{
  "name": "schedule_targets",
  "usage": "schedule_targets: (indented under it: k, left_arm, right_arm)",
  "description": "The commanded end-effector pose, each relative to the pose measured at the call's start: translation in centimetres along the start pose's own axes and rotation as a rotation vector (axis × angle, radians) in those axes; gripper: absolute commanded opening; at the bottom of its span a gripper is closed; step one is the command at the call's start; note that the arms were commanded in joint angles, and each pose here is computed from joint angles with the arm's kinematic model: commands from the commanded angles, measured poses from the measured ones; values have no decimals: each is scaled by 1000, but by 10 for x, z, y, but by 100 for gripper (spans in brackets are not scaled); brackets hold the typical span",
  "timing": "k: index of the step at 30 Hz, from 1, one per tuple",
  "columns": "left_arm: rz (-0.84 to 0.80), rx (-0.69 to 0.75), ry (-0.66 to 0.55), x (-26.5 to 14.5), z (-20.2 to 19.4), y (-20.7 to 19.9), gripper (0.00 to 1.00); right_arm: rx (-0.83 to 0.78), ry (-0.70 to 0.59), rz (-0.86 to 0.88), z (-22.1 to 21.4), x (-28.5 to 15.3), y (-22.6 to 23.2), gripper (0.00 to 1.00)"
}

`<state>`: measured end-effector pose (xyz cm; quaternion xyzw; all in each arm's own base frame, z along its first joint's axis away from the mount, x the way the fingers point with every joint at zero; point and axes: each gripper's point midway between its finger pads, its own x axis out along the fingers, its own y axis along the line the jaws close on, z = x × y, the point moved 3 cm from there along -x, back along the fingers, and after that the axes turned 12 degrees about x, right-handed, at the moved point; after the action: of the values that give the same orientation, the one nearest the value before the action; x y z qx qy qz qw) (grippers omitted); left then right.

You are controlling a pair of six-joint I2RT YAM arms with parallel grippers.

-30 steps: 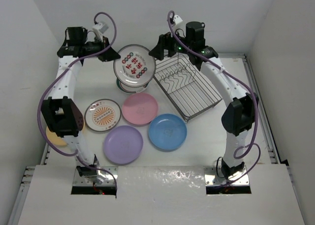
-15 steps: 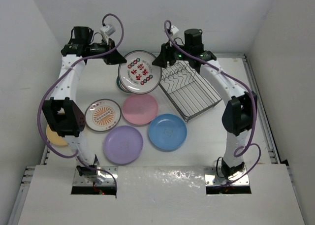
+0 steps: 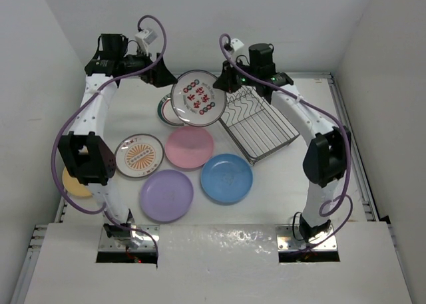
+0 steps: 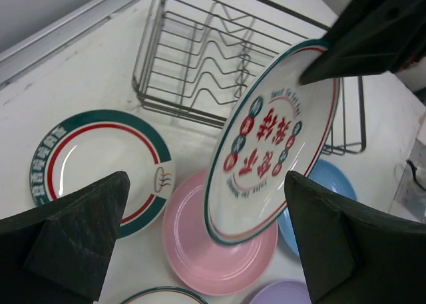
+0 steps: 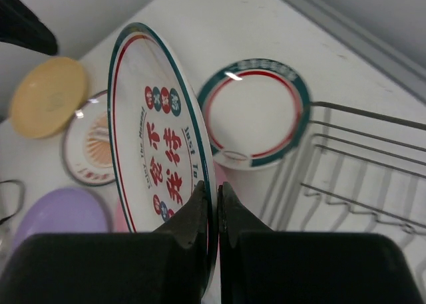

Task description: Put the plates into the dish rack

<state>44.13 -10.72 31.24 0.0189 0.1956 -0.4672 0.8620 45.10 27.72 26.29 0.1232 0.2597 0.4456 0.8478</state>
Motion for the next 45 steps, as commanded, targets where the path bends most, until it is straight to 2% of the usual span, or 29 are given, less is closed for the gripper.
schedule_targets:
  k: [1, 6, 9, 11, 13, 17, 21, 24, 40, 45]
  left_arm:
    - [153, 80, -44, -12, 29, 16, 100]
    - [319, 56, -32, -19, 32, 40, 100]
    - [347, 45, -13, -20, 24, 46, 100]
    - [352, 37, 7, -19, 16, 48, 100]
    - [347, 23, 20, -17, 8, 48, 100]
    - [369, 7, 41, -16, -2, 52, 100]
    - [375, 4, 54, -17, -7, 52, 100]
    - [373, -3, 64, -17, -13, 51, 100]
    - [433, 12, 91, -29, -22, 59, 100]
    - [439, 13, 98, -31, -25, 61, 100]
  right_arm:
    - [-162, -183, -239, 67, -49, -3, 0]
    - [-243, -239, -581, 93, -92, -39, 0]
    - [-303, -264, -845, 104, -125, -66, 0]
    - [-362, -241, -1026, 107, -150, -86, 0]
    - [-409, -199, -1108, 105, -157, -102, 0]
    - [-491, -177, -1138, 101, -155, -121, 0]
    - [-570, -183, -1200, 116, -160, -131, 0]
    - [-592, -176, -1187, 117, -155, -136, 0]
    - [-604, -127, -1118, 76, -121, -168, 0]
    - [-591, -225, -1176, 90, -143, -154, 0]
